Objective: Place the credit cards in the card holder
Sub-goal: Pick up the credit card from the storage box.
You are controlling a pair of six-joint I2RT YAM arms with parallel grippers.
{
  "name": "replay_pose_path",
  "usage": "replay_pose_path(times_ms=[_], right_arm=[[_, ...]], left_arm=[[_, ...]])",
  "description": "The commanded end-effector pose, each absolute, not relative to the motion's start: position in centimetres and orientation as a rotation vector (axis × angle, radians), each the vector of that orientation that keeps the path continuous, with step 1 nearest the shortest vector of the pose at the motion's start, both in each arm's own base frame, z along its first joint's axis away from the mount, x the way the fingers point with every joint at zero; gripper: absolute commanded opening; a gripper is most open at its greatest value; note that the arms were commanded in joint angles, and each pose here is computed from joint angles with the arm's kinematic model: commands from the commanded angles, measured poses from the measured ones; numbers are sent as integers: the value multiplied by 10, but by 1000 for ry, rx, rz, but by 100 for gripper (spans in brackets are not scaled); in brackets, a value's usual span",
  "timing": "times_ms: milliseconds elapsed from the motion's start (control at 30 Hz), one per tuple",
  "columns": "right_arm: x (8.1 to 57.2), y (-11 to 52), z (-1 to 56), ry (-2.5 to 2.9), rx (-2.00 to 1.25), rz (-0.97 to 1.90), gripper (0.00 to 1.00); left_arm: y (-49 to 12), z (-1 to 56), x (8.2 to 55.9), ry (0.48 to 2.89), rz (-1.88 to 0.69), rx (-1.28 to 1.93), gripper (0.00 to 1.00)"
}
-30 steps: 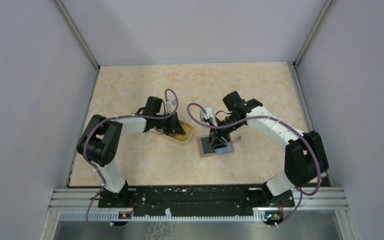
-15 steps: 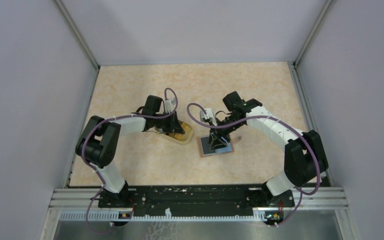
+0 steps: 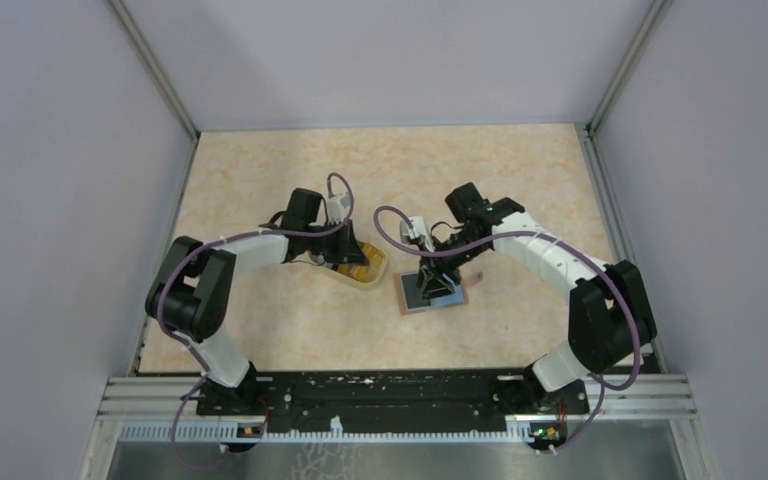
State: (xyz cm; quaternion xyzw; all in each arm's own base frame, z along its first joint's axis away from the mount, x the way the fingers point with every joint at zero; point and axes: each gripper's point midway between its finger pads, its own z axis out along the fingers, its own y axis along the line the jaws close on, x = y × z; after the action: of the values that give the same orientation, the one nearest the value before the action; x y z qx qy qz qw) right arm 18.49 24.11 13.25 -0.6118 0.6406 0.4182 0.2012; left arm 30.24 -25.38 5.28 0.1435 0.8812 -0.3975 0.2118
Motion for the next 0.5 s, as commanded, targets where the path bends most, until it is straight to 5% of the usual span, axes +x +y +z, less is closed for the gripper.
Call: replay_pose_path(times_ms=[0,467], right_arm=[[190,247,147,1711,-1707,1180,43],[190,247,147,1714,-1708,1181,43]], left_arm=[[-253,77,309,2384,-1106,430,18],[-238,79,313,2396,-1021,394,17]])
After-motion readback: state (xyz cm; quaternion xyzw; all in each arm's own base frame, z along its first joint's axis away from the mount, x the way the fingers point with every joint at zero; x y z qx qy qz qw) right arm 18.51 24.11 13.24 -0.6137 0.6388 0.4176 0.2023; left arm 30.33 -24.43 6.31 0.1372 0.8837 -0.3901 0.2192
